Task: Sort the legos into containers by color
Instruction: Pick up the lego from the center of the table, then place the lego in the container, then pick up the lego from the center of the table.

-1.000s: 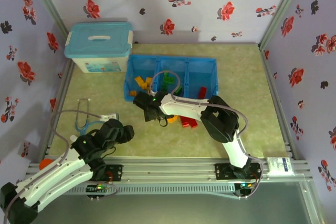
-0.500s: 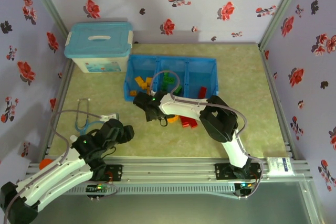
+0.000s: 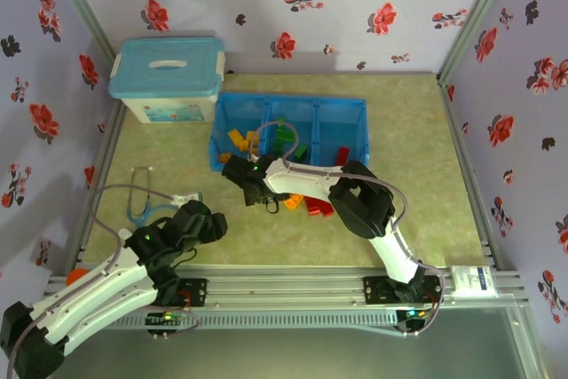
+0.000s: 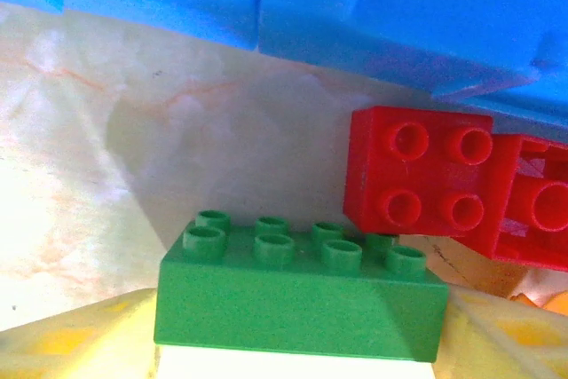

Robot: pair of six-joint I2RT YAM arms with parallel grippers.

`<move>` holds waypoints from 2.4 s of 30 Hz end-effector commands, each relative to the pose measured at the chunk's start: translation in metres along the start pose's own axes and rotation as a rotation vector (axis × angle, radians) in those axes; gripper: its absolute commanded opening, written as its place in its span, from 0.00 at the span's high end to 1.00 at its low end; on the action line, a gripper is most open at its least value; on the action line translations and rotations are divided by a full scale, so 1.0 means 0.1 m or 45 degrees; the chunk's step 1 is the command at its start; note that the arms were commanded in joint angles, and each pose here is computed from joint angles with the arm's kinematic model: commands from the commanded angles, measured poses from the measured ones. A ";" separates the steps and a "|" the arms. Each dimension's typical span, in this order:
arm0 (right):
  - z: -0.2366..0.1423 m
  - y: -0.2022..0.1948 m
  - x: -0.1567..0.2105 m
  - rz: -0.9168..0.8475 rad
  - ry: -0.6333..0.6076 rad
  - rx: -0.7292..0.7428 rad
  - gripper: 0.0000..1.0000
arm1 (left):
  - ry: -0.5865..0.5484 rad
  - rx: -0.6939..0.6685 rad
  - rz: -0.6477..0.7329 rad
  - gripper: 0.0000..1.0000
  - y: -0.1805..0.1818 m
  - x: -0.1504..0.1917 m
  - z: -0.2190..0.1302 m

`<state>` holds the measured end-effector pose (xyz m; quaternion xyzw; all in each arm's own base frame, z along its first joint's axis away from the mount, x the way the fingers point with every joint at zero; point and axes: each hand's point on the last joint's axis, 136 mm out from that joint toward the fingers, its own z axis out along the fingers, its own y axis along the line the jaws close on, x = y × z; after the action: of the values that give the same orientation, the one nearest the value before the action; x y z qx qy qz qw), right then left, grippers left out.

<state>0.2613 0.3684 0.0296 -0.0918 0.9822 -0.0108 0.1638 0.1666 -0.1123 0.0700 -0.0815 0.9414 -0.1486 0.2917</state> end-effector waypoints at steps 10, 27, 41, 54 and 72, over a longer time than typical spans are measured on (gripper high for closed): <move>-0.08 -0.05 0.03 -0.003 0.006 0.019 0.53 | -0.031 -0.002 0.019 0.30 -0.02 -0.06 -0.03; -1.00 -0.88 -0.83 0.113 -0.240 -0.017 0.52 | -0.033 0.012 0.025 0.31 -0.05 -0.06 -0.03; -0.49 -0.92 -1.18 0.122 -0.109 -0.005 0.51 | -0.022 0.024 0.028 0.31 -0.06 -0.02 -0.02; -1.02 -0.97 -1.27 0.123 -0.288 0.023 0.19 | -0.020 0.073 0.104 0.31 -0.22 -0.03 -0.03; -1.57 -1.56 -0.54 0.336 -0.483 -0.111 0.13 | 0.102 0.188 0.381 0.26 -1.44 -0.05 0.27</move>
<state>0.2945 0.2362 0.2053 -0.0064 0.9443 0.0603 0.3235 0.1848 -0.2225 0.0853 0.0594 0.9494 -0.1564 0.2658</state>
